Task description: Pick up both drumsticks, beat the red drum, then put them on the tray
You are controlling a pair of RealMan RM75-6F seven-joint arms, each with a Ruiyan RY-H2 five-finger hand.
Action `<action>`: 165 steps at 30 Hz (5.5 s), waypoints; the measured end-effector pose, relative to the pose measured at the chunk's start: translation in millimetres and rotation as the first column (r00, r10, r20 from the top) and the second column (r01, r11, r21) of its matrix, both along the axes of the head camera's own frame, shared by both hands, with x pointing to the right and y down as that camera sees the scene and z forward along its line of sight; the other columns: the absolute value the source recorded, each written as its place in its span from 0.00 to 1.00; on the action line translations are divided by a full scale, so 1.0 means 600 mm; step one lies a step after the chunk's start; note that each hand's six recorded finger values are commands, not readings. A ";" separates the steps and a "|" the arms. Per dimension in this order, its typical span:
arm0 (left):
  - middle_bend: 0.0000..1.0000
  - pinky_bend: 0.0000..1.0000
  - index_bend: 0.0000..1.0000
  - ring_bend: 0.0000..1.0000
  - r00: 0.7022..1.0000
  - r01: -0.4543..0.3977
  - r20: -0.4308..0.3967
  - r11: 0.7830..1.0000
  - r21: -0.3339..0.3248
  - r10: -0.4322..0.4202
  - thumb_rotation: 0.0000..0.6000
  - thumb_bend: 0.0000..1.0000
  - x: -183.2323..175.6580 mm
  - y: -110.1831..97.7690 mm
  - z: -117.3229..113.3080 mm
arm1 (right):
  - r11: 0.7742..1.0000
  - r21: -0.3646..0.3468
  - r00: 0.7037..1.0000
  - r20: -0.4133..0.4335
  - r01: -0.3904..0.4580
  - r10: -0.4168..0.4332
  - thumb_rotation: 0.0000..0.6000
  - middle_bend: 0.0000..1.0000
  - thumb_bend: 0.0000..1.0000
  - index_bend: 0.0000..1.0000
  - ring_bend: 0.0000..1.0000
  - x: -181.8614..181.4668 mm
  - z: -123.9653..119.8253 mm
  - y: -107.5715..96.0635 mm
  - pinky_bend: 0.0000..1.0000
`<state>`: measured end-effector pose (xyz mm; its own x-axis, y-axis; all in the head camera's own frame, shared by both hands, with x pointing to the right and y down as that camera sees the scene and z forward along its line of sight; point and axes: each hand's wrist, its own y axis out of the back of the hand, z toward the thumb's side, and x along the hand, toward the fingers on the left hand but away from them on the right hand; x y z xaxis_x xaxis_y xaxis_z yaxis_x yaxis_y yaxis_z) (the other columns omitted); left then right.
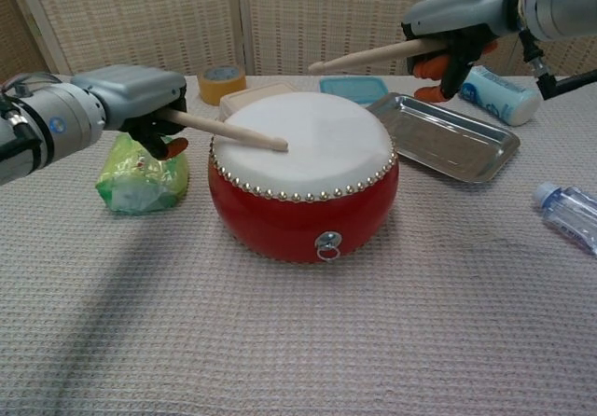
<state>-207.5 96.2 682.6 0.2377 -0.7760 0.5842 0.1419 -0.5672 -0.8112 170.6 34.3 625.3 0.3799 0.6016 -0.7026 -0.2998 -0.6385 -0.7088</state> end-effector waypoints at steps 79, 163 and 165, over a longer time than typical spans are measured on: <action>1.00 1.00 1.00 1.00 0.996 0.049 -0.075 0.995 0.089 -0.043 1.00 0.49 -0.019 -0.020 -0.050 | 0.998 -0.056 0.999 -0.033 0.008 -0.010 1.00 1.00 0.41 1.00 1.00 0.006 0.084 0.021 1.00; 1.00 1.00 1.00 1.00 0.937 0.263 -0.267 0.957 0.122 -0.224 1.00 0.49 -0.167 0.003 -0.127 | 0.831 -0.078 0.832 0.024 -0.551 0.554 1.00 0.91 0.41 0.98 0.85 0.186 0.181 -0.071 0.99; 1.00 1.00 1.00 1.00 0.935 0.269 -0.270 0.956 0.118 -0.230 1.00 0.49 -0.173 0.005 -0.127 | 0.816 -0.081 0.817 0.018 -0.573 0.576 1.00 0.87 0.41 0.93 0.80 0.180 0.195 -0.077 0.97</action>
<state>-311.2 99.0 606.4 0.1482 -0.9032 0.4028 -0.2072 -0.4266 -0.8804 278.6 -11.8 742.4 0.0093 0.6704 -0.7419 0.1643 -0.7329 -0.6602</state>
